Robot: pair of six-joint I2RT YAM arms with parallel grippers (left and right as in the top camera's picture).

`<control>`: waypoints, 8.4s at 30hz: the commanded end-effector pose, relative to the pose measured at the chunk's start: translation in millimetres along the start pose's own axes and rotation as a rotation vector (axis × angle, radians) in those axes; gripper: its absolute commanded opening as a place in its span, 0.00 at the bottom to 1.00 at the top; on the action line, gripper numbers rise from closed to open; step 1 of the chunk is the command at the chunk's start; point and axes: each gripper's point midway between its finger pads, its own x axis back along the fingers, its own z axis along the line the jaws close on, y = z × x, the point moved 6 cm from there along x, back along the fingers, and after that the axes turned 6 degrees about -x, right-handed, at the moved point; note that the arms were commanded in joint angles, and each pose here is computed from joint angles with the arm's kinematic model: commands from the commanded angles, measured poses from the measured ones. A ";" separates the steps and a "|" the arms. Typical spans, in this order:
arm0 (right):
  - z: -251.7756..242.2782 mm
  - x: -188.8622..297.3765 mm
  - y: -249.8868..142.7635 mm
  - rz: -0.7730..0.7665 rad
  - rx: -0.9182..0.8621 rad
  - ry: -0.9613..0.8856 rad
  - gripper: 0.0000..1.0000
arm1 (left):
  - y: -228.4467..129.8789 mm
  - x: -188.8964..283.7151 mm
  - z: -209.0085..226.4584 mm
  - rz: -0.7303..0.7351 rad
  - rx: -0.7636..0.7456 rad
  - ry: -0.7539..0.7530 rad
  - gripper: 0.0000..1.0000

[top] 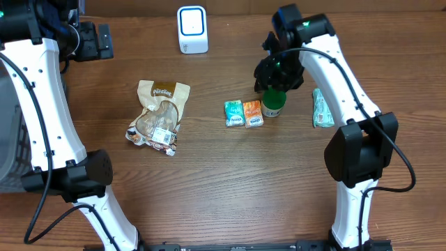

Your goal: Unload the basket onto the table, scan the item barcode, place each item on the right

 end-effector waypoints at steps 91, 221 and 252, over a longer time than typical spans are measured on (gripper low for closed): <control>186.5 72.8 149.1 -1.353 0.278 0.222 0.37 | 0.2 -1.5 -1.4 0.002 -0.012 -0.011 0.99; -23.0 -56.1 -6.3 0.064 -0.306 0.101 0.59 | 0.2 -1.5 -1.4 0.002 -0.012 -0.011 0.99; -0.7 -101.8 -34.6 0.087 0.391 0.105 0.04 | 0.2 -1.5 -1.4 0.002 -0.012 -0.011 0.99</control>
